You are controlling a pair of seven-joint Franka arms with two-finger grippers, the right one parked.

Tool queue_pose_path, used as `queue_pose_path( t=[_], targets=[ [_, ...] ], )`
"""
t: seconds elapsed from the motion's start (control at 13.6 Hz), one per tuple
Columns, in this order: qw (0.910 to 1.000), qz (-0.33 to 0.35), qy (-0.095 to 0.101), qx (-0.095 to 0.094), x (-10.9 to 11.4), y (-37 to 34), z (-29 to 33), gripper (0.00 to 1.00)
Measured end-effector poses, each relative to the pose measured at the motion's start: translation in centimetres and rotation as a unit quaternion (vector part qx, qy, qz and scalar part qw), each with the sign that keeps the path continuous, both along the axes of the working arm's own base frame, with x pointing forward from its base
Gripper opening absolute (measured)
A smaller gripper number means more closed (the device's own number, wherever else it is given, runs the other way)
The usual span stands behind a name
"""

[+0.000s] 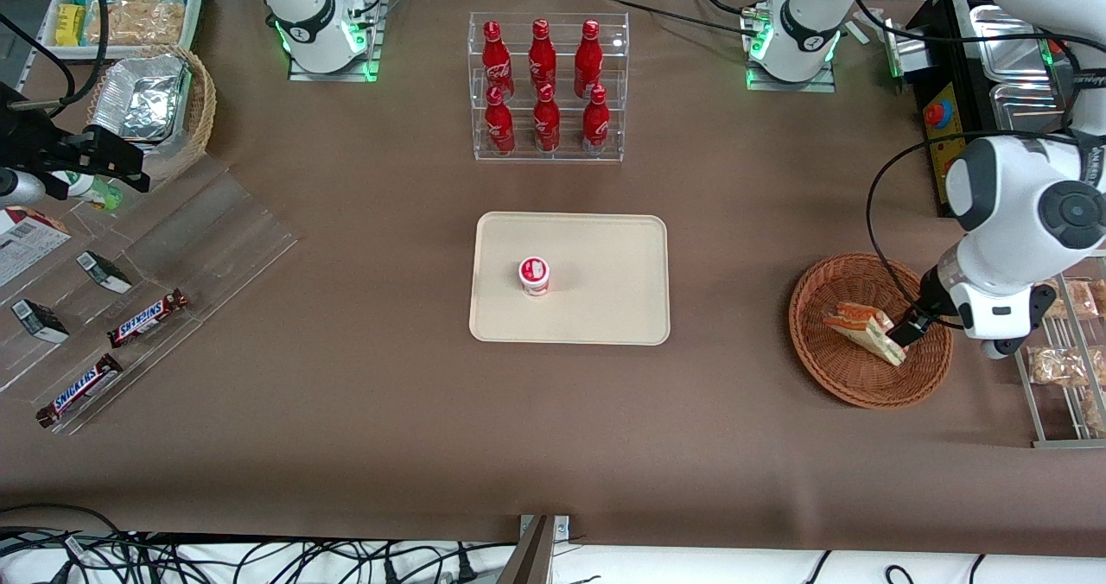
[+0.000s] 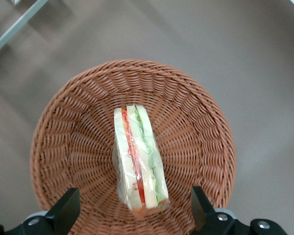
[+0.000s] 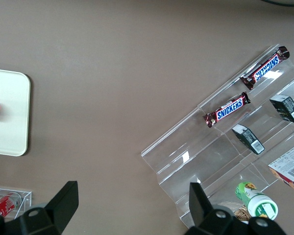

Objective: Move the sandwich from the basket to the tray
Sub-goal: 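Lower the left gripper and close it on the sandwich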

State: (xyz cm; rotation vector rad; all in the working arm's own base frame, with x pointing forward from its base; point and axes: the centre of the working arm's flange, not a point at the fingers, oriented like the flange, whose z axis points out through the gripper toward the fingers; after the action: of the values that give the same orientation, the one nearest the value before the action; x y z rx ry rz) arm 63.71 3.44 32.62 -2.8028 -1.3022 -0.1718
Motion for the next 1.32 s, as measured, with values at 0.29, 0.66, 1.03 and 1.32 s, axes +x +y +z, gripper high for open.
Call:
queue_pose_path(
  t=[0.29, 0.66, 1.03, 1.32],
  targets=[
    [0.9984, 0.054, -0.017, -0.006, 0.0, -0.8, -3.4, 1.00],
    [0.9972, 0.073, -0.019, -0.008, 0.2, -1.0, -6.3, 1.00],
    [0.9965, 0.080, -0.012, 0.019, 0.0, -1.2, -9.1, 1.00],
    [0.9964, 0.082, -0.010, 0.021, 0.0, -1.2, -9.9, 0.56]
  ],
)
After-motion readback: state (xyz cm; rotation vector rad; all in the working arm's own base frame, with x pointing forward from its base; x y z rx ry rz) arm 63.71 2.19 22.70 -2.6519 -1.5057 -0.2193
